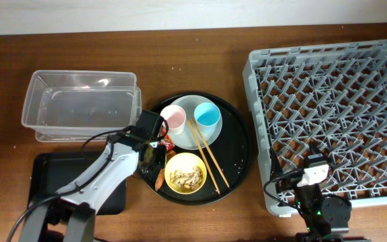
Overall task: Sort waste into correct bins and load items into the dishwasher rack
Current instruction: 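Grasp the white tissue with the left gripper and drop it in the clear bin, then grasp the red snack wrapper with the left gripper, drop it in the clear bin, then grasp the carrot with the left gripper and place it on the black tray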
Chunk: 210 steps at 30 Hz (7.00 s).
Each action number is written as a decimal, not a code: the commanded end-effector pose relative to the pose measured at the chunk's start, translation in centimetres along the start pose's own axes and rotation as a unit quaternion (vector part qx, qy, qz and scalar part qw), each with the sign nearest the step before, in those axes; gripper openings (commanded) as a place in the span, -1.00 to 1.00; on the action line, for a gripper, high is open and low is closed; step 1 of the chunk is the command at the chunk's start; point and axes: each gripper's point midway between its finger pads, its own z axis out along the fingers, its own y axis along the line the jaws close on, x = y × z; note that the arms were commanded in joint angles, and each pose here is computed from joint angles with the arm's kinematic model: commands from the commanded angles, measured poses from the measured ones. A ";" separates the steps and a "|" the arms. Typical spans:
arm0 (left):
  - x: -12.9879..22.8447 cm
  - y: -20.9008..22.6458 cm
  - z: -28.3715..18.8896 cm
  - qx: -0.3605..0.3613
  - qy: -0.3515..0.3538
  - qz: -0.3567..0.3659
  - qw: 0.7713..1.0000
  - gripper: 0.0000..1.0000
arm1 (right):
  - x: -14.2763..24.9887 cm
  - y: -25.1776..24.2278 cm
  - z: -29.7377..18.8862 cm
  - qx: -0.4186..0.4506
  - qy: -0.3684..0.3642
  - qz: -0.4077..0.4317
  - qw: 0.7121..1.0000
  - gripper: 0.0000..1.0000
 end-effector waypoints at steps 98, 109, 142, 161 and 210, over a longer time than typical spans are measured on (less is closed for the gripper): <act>-4.7 -1.5 3.1 0.021 -0.048 -0.167 0.985 -0.17 | 0.3 -0.2 0.0 0.004 0.003 0.005 1.000 0.96; -5.1 -2.6 1.8 0.053 -0.052 -0.165 0.984 -0.99 | 0.3 -0.2 0.0 0.004 0.003 0.005 1.000 0.97; -16.1 8.7 -11.8 0.030 -0.344 -0.182 0.921 0.43 | 0.3 -0.2 0.0 0.004 0.003 0.005 1.000 0.96; 3.4 -1.7 -5.4 0.024 0.002 -0.025 0.999 -0.99 | 0.3 -0.2 0.0 0.004 0.003 0.005 1.000 0.97; 4.9 -3.6 0.0 0.016 0.034 0.111 0.993 -0.16 | 0.3 -0.2 0.0 0.004 0.003 0.005 1.000 0.97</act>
